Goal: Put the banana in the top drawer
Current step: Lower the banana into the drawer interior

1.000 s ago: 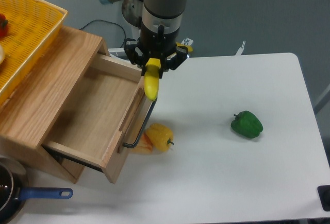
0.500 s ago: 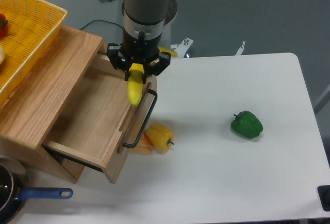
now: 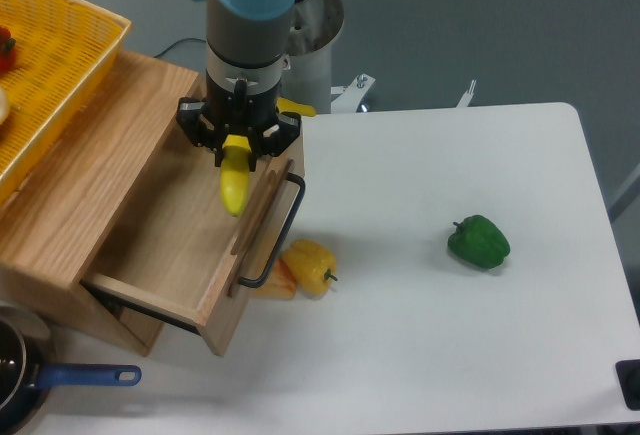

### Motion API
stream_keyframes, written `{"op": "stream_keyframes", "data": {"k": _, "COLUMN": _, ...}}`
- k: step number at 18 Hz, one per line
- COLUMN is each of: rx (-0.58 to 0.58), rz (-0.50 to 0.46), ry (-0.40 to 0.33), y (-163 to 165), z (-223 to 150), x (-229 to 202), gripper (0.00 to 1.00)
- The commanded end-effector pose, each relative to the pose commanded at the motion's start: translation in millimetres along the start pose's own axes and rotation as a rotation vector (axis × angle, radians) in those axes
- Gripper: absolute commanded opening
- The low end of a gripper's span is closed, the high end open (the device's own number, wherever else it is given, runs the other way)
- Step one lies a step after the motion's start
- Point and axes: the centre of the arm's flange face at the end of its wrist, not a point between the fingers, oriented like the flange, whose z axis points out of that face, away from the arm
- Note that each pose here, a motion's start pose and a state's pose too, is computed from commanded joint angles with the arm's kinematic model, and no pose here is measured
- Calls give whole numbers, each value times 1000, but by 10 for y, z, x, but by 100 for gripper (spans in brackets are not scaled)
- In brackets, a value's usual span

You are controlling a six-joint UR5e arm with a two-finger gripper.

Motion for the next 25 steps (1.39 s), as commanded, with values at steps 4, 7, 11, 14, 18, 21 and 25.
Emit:
{"op": "stream_keyframes", "data": {"k": 4, "rx": 4, "rz": -24, "ry": 15, "y": -12, "z": 10, "x": 65, "gripper": 27}}
{"op": "stream_keyframes", "data": {"k": 7, "rx": 10, "rz": -74, "ry": 18, "y": -38, "z": 26, "x": 69, "gripper": 27}}
{"op": "stream_keyframes", "data": {"k": 11, "rx": 17, "rz": -119, "ry": 38, "y": -68, "z": 45, "x": 97, "gripper": 27}}
{"op": "stream_keyframes", "data": {"k": 14, "rx": 11, "rz": -134, "ry": 40, "y": -83, "z": 82, "x": 159, "gripper": 27}}
{"op": "stream_keyframes", "data": {"k": 18, "rx": 31, "rz": -125, "ry": 42, "y": -123, "z": 92, "x": 209, "gripper": 27}}
{"op": "stream_keyframes", "data": {"k": 21, "rx": 23, "rz": -119, "ry": 45, "y": -146, "z": 147, "x": 268, "gripper": 27}}
{"op": "stream_keyframes", "data": {"k": 25, "rx": 11, "rz": -121, "ry": 46, "y": -172, "z": 214, "x": 247, "gripper": 27}}
